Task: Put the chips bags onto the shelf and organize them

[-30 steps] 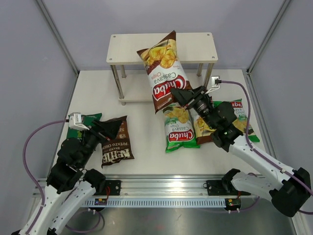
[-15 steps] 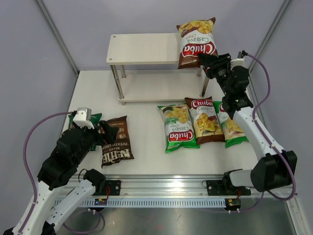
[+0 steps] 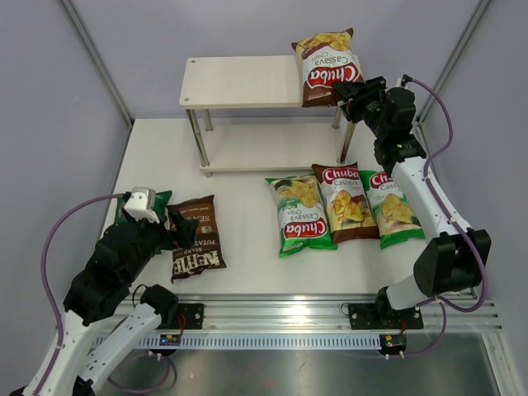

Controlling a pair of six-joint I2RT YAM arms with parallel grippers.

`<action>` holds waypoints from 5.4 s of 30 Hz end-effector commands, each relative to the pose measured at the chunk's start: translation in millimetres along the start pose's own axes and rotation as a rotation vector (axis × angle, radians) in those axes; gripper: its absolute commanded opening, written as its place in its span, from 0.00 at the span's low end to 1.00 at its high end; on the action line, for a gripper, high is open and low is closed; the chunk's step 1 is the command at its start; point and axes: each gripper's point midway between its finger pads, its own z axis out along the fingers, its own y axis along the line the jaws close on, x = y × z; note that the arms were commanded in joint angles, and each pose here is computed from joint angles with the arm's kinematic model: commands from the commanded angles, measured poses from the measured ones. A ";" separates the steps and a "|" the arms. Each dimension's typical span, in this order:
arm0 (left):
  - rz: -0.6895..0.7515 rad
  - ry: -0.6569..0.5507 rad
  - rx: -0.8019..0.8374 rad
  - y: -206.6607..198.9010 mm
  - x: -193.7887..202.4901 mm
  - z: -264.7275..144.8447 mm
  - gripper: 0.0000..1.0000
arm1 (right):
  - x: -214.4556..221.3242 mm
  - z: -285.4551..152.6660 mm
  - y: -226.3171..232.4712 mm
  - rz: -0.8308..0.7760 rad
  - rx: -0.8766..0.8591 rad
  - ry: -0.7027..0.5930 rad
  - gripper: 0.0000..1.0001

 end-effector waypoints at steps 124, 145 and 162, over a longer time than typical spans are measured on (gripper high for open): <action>-0.468 0.600 0.351 -314.3 213.9 311.7 0.96 | 87.0 -313.6 -43.4 -0.424 -0.039 0.190 1.00; -0.279 0.240 0.557 -313.6 125.6 240.8 0.10 | 81.1 -310.8 -58.5 -0.459 0.007 0.158 0.99; 0.367 0.067 0.959 -286.2 66.6 99.9 0.10 | 105.9 -355.8 0.1 -0.834 -0.154 0.479 0.99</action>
